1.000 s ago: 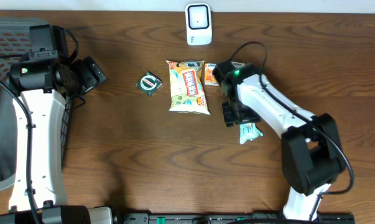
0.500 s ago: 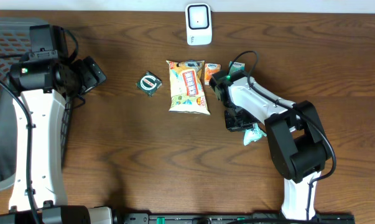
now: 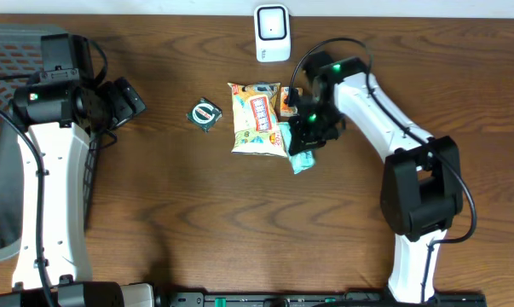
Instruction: Scan the item barcode
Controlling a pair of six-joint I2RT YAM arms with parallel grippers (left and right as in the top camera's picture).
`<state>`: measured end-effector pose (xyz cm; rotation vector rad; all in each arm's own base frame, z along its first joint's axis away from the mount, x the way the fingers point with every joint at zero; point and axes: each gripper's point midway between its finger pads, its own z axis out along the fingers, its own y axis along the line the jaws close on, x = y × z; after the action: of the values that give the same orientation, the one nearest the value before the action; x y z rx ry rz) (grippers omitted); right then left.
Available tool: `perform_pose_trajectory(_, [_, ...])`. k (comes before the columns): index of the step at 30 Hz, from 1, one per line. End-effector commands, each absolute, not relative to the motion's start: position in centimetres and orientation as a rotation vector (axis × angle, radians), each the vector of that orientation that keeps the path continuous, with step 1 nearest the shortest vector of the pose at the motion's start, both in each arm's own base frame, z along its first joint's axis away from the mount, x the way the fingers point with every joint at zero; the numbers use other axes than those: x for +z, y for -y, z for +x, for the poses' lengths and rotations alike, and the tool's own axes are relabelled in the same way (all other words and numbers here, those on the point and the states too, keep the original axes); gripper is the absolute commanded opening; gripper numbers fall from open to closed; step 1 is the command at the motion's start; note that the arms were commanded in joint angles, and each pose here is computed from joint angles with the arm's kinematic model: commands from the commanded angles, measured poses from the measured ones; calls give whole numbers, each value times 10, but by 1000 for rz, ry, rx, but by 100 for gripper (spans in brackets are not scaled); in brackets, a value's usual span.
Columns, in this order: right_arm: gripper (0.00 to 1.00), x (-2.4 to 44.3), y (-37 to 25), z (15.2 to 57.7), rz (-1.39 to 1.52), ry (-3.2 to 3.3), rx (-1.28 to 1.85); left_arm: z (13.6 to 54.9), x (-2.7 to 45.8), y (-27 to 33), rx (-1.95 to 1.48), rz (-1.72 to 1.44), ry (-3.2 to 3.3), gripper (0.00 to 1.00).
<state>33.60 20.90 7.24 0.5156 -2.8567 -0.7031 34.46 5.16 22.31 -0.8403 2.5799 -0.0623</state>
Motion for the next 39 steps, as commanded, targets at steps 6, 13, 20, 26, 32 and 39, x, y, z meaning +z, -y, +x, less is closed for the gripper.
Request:
perform_pose_trajectory(6, [1,81,-218,332,427,2606,-1522,345,226,-53,-58,-854,-2569,98])
perform_pose_trajectory(13, [1,48,-161,327,92,2604,-1559,345,226,-53,-58,-854,-2569,98])
perform_pose_trajectory(20, [13,20,-89,326,-154,2738,-1104,345,226,-53,-58,-854,-2569,97])
perform_pose_trajectory(26, [1,35,-58,334,-157,2791,-864,345,226,-53,-58,-854,-2569,98])
perform_pose_trajectory(32, [1,75,-112,347,68,2733,-1245,345,226,-53,-58,-854,-2569,98])
perform_pose_trajectory(39, [1,111,-178,352,345,2605,-1676,345,226,-53,-58,-854,-2569,98])
